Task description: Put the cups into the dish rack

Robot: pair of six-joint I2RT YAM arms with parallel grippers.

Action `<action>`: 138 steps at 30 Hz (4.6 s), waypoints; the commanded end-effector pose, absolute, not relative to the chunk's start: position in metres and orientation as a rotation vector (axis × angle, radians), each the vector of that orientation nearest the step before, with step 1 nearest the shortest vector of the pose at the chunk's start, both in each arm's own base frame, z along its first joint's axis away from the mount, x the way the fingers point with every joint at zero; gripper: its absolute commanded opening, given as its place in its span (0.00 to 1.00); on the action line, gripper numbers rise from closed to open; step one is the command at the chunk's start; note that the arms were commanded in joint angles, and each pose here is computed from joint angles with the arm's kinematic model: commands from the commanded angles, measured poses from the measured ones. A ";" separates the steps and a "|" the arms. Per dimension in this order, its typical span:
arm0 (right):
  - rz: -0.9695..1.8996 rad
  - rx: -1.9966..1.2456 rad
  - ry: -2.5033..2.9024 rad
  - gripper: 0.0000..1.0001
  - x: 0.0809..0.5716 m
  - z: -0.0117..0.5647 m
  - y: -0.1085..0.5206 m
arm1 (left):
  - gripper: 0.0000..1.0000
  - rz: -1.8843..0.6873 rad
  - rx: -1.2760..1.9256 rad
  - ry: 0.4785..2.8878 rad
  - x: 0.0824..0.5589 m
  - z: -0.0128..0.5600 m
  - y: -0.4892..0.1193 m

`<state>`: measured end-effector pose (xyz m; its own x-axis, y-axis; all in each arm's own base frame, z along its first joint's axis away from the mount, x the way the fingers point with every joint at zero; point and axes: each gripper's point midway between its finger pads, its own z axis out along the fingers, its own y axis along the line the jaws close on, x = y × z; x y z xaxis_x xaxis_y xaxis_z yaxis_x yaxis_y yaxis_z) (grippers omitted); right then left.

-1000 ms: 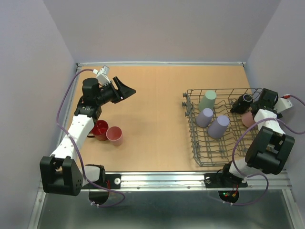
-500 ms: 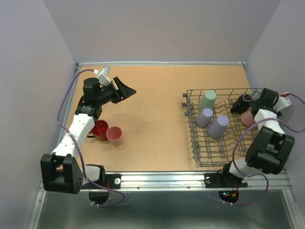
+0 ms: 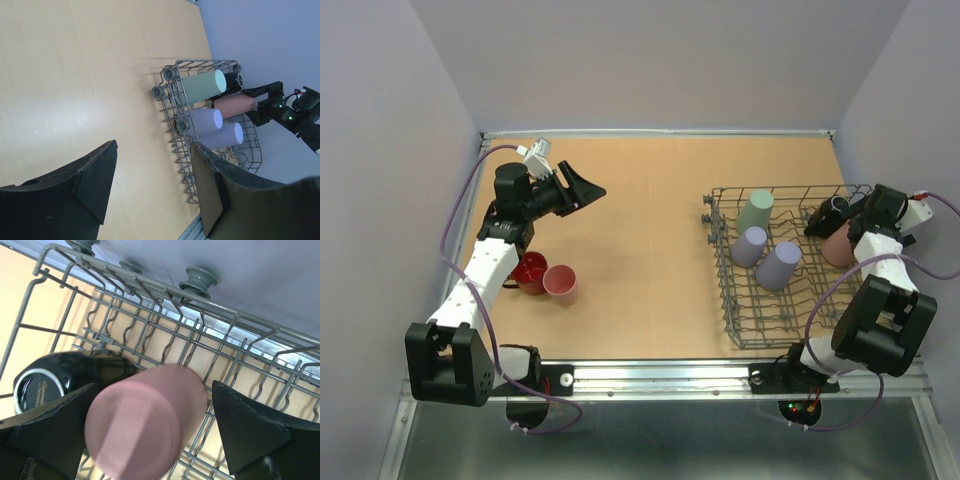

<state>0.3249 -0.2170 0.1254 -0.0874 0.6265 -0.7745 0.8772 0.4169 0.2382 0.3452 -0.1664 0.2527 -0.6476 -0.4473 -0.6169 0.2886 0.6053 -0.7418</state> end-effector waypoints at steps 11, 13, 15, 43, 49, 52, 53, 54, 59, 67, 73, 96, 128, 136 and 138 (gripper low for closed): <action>-0.290 1.215 1.678 1.00 0.318 0.194 -0.209 | 0.70 -1.123 -0.053 1.886 0.340 0.289 -0.168; -0.271 1.204 1.662 1.00 0.319 0.205 -0.206 | 0.70 -1.122 -0.056 1.885 0.340 0.290 -0.167; -0.250 1.201 1.644 1.00 0.315 0.216 -0.202 | 0.70 -1.117 -0.060 1.888 0.339 0.291 -0.167; 0.405 0.190 2.039 1.00 0.334 0.316 0.214 | 0.63 -0.574 -0.399 2.224 0.273 0.195 -0.099; 0.518 0.165 2.124 1.00 0.297 0.280 0.235 | 0.63 -0.547 -0.460 2.312 0.247 0.169 -0.102; 0.501 0.121 2.117 1.00 0.291 0.279 0.228 | 0.63 -0.523 -0.497 2.359 0.235 0.155 -0.105; 0.487 0.116 2.110 1.00 0.291 0.280 0.225 | 0.63 -0.525 -0.485 2.378 0.230 0.152 -0.111; 0.477 0.097 2.097 1.00 0.290 0.284 0.221 | 0.62 -0.519 -0.489 2.391 0.227 0.149 -0.113; 0.453 0.064 2.077 1.00 0.287 0.289 0.215 | 0.61 -0.454 -0.524 2.452 0.220 0.134 -0.123; 0.471 0.054 2.053 1.00 0.281 0.298 0.210 | 0.60 -0.422 -0.589 2.431 0.222 0.139 -0.123; 0.467 0.043 2.074 1.00 0.274 0.289 0.206 | 0.60 -0.500 -0.549 2.312 0.235 0.190 -0.127; 0.472 0.092 2.078 1.00 0.267 0.284 0.197 | 0.60 -0.339 -0.597 2.485 0.212 0.118 -0.113; 0.897 0.180 1.877 1.00 0.245 0.366 0.222 | 0.00 -1.392 -0.010 1.844 0.289 0.375 -0.269; 0.944 0.197 1.770 1.00 0.262 0.405 0.233 | 0.00 -1.692 0.038 1.616 0.271 0.429 -0.287; 0.955 0.192 1.759 1.00 0.266 0.409 0.238 | 0.00 -1.731 0.055 1.569 0.265 0.437 -0.287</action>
<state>0.2610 0.2318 0.3334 -0.5266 0.4405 -0.7271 -0.2019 0.7660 0.6103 0.2895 -0.2813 0.3920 -0.7027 -0.5036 -0.5025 0.4385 0.2497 -0.8634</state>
